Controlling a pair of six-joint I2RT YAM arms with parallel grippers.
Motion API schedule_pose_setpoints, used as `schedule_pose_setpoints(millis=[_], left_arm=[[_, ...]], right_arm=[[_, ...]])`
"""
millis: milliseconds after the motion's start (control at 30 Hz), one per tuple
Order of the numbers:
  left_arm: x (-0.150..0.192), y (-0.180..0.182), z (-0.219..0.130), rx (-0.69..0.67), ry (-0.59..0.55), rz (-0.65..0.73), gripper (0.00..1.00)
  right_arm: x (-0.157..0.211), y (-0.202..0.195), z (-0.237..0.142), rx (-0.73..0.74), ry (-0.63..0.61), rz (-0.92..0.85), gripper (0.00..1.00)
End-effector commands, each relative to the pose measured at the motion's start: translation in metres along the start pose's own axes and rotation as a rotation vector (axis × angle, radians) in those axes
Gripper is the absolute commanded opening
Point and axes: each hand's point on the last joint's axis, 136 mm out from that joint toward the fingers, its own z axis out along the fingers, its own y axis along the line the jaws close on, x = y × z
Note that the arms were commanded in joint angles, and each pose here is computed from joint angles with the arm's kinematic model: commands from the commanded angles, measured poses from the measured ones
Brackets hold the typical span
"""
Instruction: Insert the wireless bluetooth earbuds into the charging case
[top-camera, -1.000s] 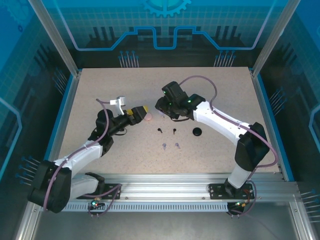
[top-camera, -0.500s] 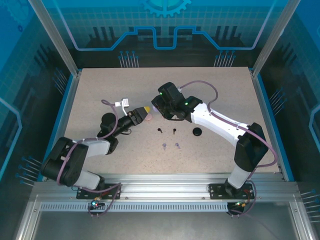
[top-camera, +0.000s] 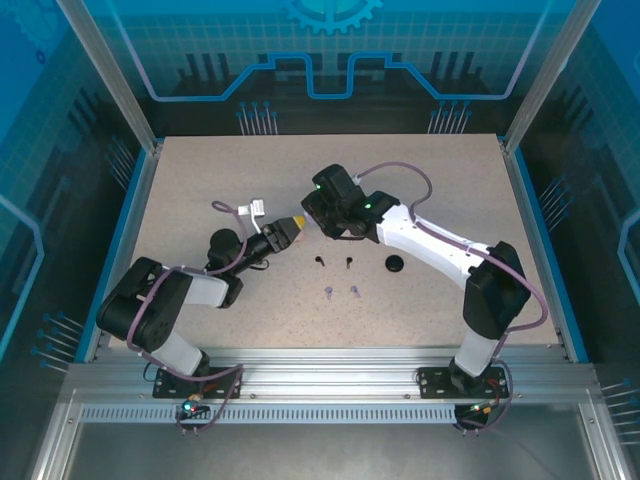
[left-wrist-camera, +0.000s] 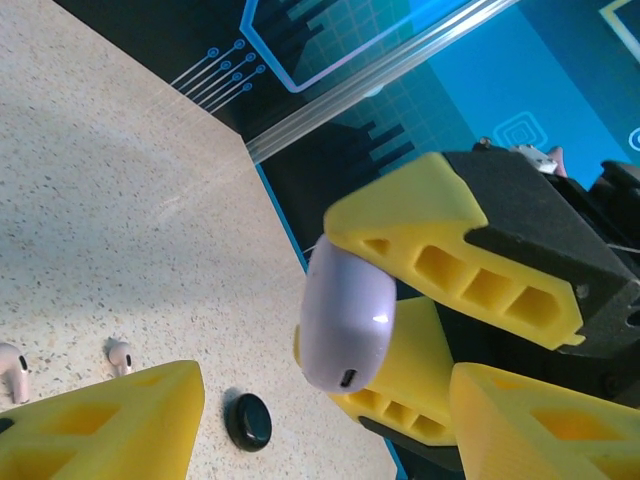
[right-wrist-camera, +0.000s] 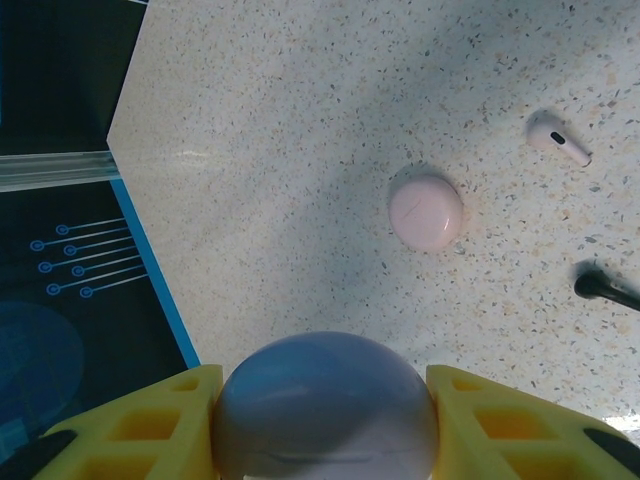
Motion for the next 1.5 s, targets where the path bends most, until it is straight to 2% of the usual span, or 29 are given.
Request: schedule_pose_setpoints(millis=[0,133,567,1233,1400,1467], left_arm=[[-0.003,-0.016,0.007,0.042,0.006,0.078,0.68],[-0.002,-0.015,0.008,0.038,0.005,0.082,0.67],[-0.005,-0.016,0.019,0.047,-0.002,0.091,0.54],[-0.011,-0.016,0.023,0.059,-0.029,0.096,0.25],[-0.012,-0.019,0.023,0.068,-0.030,0.097,0.13],[-0.012,-0.020,0.023,0.072,-0.030,0.092,0.06]], right_arm=[[0.004,0.014,-0.001,-0.027,-0.013,0.004,0.42],[0.006,0.015,-0.001,-0.030,-0.006,-0.004,0.42],[0.012,0.017,-0.003,-0.042,0.005,-0.013,0.42],[0.016,0.016,-0.004,-0.050,0.011,-0.016,0.43],[0.016,0.021,-0.007,-0.070,0.014,-0.021,0.50],[0.016,0.025,-0.010,-0.086,0.011,-0.028,0.62]])
